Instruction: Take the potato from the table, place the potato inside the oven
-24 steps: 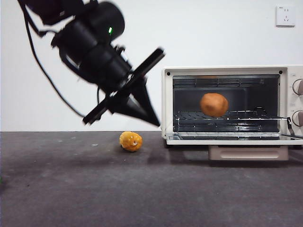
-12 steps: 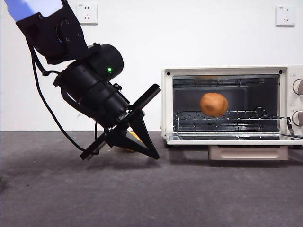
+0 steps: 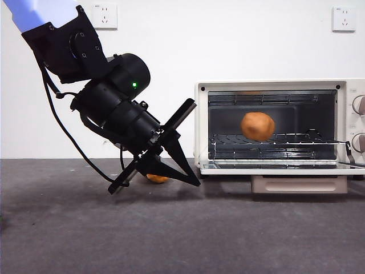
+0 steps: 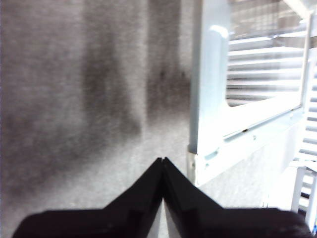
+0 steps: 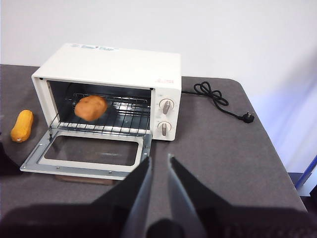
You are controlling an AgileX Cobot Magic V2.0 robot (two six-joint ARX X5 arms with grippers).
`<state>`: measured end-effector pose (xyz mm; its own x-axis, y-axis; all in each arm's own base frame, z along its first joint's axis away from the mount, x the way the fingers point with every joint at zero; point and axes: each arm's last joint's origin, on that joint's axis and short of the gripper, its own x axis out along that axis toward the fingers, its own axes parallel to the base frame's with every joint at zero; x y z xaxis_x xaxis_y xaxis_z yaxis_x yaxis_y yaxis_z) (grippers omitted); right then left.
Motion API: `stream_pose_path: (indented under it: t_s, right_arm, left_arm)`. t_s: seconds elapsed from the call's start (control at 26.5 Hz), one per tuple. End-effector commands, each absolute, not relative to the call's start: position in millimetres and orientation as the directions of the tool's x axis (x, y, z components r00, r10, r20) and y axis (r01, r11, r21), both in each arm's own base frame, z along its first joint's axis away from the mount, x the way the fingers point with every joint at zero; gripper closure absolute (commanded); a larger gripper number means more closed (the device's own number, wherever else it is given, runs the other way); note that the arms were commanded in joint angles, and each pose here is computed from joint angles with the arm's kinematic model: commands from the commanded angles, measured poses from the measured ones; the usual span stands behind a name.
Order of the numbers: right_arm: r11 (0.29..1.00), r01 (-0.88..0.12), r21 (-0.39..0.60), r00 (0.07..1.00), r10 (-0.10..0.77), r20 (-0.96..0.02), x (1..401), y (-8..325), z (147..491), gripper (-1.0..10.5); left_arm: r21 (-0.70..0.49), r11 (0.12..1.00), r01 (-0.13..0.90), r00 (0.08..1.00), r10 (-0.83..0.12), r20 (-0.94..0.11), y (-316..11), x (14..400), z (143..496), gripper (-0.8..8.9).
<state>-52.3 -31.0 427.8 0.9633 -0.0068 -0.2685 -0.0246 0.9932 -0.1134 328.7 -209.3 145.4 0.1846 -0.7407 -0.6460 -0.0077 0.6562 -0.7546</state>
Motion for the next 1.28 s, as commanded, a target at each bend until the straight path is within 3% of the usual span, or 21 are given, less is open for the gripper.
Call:
stream_pose_path:
  t_s: [0.04,0.57,0.87,1.28]
  right_arm:
    - [0.995,-0.021,-0.096,0.966,-0.005,-0.257,-53,-32,428,8.8]
    - [0.996,-0.019,-0.089,0.966,-0.005,-0.257,-53,-32,428,8.8]
    - [0.995,-0.020,-0.093,0.964,-0.006,-0.267,-54,-32,427,8.8]
    - [0.995,-0.021,-0.096,0.961,-0.006,-0.276,-54,-32,426,8.8]
  left_arm:
    - [-0.753,0.657,-0.032,0.171,-0.739,-0.652,-211,328,138,8.22]
    - [-0.766,0.642,-0.014,0.162,-0.755,-0.636,-219,325,140,8.22]
    - [-0.810,0.587,0.011,0.144,-0.802,-0.579,-221,328,145,8.22]
    - [-0.851,0.518,0.088,0.171,-0.849,-0.500,-235,346,182,8.22]
